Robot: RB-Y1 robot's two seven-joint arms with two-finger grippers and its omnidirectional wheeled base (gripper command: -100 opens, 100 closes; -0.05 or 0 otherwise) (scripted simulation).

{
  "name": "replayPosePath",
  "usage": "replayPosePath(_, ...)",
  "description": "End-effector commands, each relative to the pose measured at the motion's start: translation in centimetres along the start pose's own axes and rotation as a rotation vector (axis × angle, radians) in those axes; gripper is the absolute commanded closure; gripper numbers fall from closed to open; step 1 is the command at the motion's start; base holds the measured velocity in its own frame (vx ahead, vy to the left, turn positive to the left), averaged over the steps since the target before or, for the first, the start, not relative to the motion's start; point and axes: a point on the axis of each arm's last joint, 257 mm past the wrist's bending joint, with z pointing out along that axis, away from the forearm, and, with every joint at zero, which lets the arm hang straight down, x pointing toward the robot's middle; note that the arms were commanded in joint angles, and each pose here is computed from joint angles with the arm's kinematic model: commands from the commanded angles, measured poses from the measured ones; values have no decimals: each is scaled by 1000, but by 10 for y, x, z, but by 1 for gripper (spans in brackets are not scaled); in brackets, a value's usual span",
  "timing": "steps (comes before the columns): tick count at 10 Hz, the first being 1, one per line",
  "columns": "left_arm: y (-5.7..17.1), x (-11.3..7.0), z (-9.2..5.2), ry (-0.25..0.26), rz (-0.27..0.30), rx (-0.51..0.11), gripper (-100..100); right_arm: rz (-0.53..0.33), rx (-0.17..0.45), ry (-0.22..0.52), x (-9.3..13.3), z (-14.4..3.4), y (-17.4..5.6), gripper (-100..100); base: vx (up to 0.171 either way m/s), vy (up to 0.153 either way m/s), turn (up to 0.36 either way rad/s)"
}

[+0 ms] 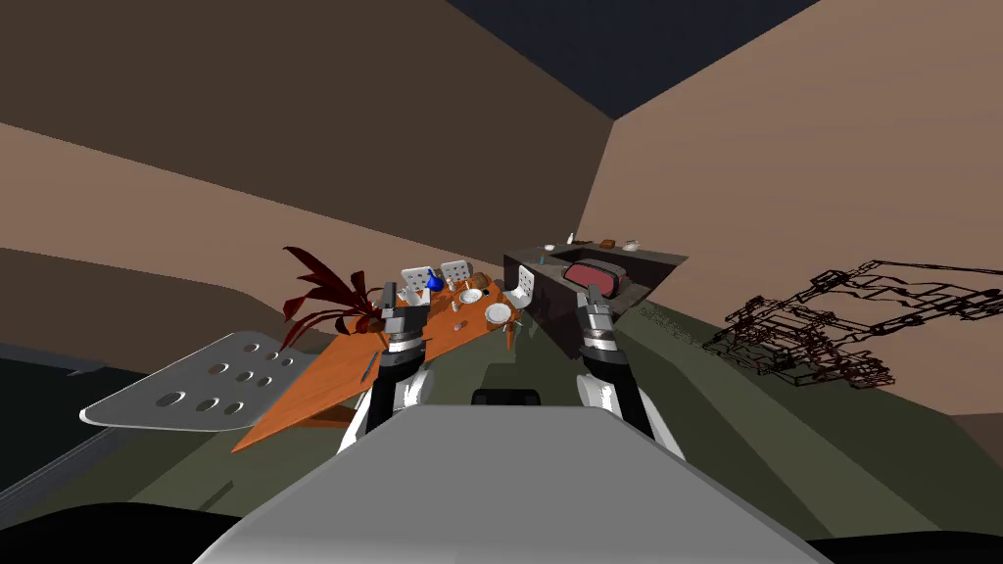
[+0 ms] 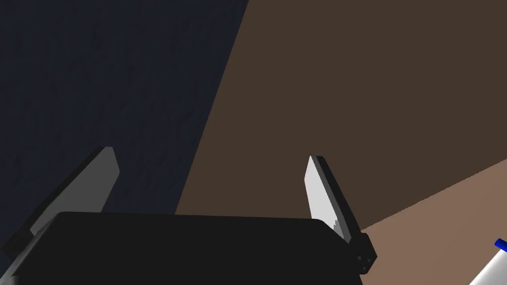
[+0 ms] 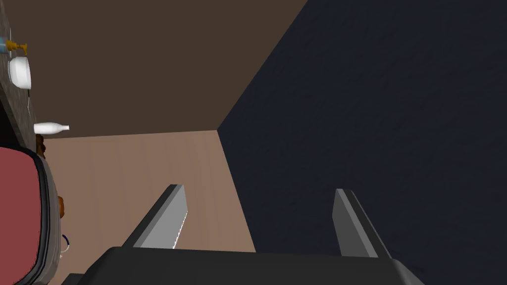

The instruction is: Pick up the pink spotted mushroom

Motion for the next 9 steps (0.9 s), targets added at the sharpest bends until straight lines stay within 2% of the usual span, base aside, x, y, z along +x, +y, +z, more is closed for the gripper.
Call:
replayPosePath(1, 20, 0, -1, 24, -1, -59, -100, 0, 0, 0, 0, 0, 0, 0, 2, 21, 159)
replayPosePath(4, 55, -5, -4, 26, -9, -156, -100, 0, 0, 0, 0, 0, 0, 0, 10, 33, 105)
replayPosePath(5, 55, -5, -4, 26, -9, -156, -100, 0, 0, 0, 0, 0, 0, 0, 4, 17, 32)
replayPosePath(8, 100, -14, -13, 9, -22, -278, -100, 0, 0, 0, 0, 0, 0, 0, 9, 28, 111)
replayPosePath(9, 103, -15, -13, 6, -22, -290, -100, 0, 0, 0, 0, 0, 0, 0, 11, 23, 35)
